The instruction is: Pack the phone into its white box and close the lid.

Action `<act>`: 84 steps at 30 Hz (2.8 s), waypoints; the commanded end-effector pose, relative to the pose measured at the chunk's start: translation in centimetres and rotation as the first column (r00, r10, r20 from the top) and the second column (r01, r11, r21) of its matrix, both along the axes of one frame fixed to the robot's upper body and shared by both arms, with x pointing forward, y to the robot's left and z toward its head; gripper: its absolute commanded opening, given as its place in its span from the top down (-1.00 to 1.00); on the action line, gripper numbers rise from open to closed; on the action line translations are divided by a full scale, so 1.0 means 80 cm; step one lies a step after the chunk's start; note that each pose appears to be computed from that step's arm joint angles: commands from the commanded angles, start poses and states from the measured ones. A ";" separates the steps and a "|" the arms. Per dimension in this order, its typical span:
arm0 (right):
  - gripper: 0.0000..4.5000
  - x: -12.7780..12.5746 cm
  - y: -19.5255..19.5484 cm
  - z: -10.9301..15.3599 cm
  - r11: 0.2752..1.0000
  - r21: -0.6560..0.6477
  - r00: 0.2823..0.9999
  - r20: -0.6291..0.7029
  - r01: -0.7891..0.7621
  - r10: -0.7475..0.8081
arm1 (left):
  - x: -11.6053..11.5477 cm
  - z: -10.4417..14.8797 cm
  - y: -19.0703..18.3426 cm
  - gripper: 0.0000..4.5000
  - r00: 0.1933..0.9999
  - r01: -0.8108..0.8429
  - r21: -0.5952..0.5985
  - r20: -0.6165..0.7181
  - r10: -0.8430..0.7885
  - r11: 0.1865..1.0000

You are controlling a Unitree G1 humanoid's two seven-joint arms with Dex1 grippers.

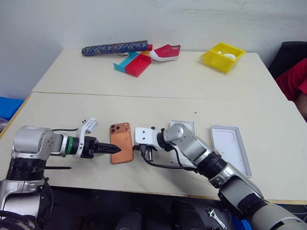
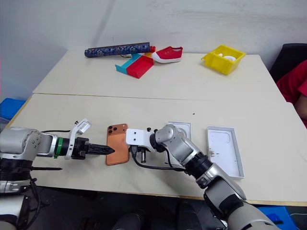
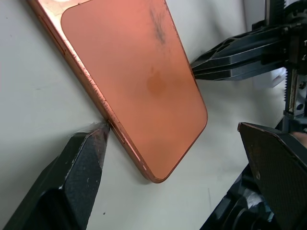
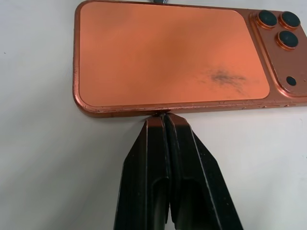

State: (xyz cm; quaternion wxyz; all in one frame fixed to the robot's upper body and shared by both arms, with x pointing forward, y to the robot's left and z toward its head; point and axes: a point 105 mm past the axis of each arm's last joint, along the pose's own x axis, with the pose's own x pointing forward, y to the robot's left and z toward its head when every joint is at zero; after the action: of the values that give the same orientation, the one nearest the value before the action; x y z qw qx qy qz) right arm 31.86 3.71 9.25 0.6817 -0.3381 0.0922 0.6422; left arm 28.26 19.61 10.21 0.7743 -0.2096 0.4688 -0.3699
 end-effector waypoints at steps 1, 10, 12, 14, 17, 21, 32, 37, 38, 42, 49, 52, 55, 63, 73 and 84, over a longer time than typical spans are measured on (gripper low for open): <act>0.98 -0.005 0.009 0.011 0.999 0.038 1.000 0.010 -0.029 0.029 | -0.029 -0.040 -0.038 -1.00 0.979 0.051 -0.151 -0.187 -0.080 0.987; 0.98 -0.004 -0.001 0.008 0.999 0.020 1.000 0.004 -0.026 0.026 | -0.016 -0.035 -0.041 -1.00 0.986 -0.048 -0.263 -0.164 0.004 0.964; 0.98 -0.004 -0.002 0.006 1.000 0.018 1.000 0.003 -0.026 0.026 | -0.014 -0.036 -0.039 -1.00 0.987 -0.066 -0.258 -0.156 0.025 0.964; 0.98 -0.005 -0.001 0.006 0.999 0.018 1.000 0.001 -0.029 0.029 | -0.012 -0.037 -0.036 -1.00 0.987 -0.088 -0.259 -0.154 0.049 0.962; 0.98 -0.009 0.002 0.008 0.998 0.034 0.999 -0.015 -0.045 0.045 | -0.015 -0.036 -0.037 -1.00 0.987 -0.092 -0.277 -0.151 0.051 0.956; 0.98 -0.013 0.003 0.007 0.997 0.037 0.998 -0.025 -0.061 0.062 | -0.019 -0.027 -0.048 -1.00 0.991 -0.063 -0.357 -0.132 0.017 0.932; 0.98 -0.012 0.002 0.009 0.997 0.044 0.997 -0.036 -0.067 0.069 | -0.017 -0.005 -0.050 -1.00 0.996 -0.054 -0.451 -0.082 0.019 0.891; 0.98 -0.014 0.002 0.007 0.996 0.042 0.996 -0.043 -0.073 0.075 | -0.015 0.010 -0.058 -1.00 0.999 -0.032 -0.522 -0.043 0.011 0.852; 0.98 -0.014 0.002 0.007 0.996 0.043 0.996 -0.044 -0.074 0.076 | -0.015 0.013 -0.058 -1.00 0.999 -0.030 -0.531 -0.036 0.012 0.847; 0.98 -0.013 0.002 0.008 0.996 0.045 0.996 -0.046 -0.074 0.076 | -0.015 0.020 -0.057 -1.00 1.000 -0.020 -0.540 -0.020 0.011 0.841; 0.98 -0.011 0.002 0.006 0.997 0.042 0.997 -0.040 -0.069 0.071 | -0.010 0.015 -0.050 -1.00 0.999 -0.051 -0.479 -0.030 0.042 0.877; 0.98 -0.008 0.000 0.006 0.997 0.034 0.997 -0.025 -0.066 0.067 | -0.007 -0.002 -0.033 -1.00 0.993 -0.113 -0.360 -0.065 0.096 0.926; 0.98 -0.004 -0.003 0.007 0.998 0.026 0.998 -0.011 -0.057 0.057 | -0.014 0.005 -0.011 -1.00 0.994 -0.112 -0.284 -0.044 0.104 0.952; 0.98 0.006 -0.008 0.001 0.999 0.005 0.999 0.019 -0.039 0.039 | -0.033 0.018 0.056 -1.00 0.983 -0.178 -0.081 -0.047 0.175 0.981; 0.98 0.006 0.001 -0.001 0.998 0.006 0.998 0.025 -0.059 0.059 | -0.004 -0.002 0.016 -1.00 0.984 -0.176 -0.037 -0.008 0.176 0.984; 0.98 -0.002 0.007 0.008 0.996 0.050 0.997 -0.021 -0.071 0.072 | -0.026 -0.026 -0.066 -1.00 0.998 -0.053 -0.192 -0.050 0.045 0.980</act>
State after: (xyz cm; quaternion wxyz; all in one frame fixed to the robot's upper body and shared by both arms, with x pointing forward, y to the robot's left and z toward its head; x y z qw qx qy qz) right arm 33.16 2.61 9.32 0.6853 -0.3291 0.0924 0.6430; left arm 28.82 18.00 10.34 0.8266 -0.2488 0.3910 -0.3194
